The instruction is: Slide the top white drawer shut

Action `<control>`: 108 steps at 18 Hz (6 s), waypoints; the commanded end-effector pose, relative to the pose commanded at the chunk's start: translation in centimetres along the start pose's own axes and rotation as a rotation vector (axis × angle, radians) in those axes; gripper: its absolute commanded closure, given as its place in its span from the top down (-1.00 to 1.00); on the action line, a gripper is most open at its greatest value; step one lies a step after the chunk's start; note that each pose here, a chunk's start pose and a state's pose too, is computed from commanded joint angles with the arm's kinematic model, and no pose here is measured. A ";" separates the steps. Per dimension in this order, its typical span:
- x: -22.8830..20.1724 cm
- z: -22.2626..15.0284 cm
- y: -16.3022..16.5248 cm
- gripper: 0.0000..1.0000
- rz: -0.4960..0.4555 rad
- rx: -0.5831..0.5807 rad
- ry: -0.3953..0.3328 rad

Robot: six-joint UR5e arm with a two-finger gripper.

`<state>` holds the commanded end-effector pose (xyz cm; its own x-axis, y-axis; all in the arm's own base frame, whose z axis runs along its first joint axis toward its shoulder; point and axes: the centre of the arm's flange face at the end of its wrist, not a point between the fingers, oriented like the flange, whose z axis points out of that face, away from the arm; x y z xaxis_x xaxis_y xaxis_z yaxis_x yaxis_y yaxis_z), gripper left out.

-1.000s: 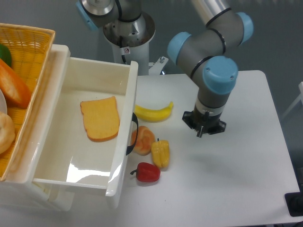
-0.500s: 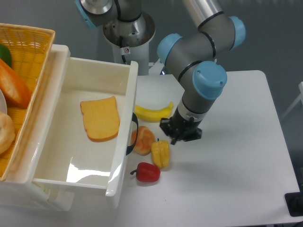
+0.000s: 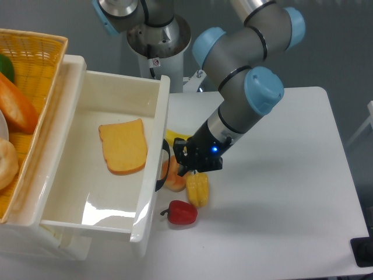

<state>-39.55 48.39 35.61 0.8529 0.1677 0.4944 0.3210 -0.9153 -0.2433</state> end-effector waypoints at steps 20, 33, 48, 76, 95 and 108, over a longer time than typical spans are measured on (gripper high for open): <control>3.5 2.0 -1.0 -1.00 -0.003 -0.037 0.028; 7.9 4.7 -2.1 -1.00 0.008 -0.076 0.044; 12.5 7.6 -2.7 -0.98 0.052 -0.118 0.060; 13.2 8.5 -3.6 -0.88 0.074 -0.103 0.052; -3.5 -5.4 2.0 0.21 -0.112 0.004 -0.170; -11.6 -11.7 6.8 1.00 -0.122 0.044 -0.339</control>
<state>-52.06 35.92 37.93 0.8929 0.3935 0.2190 0.4400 -0.8656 -0.2390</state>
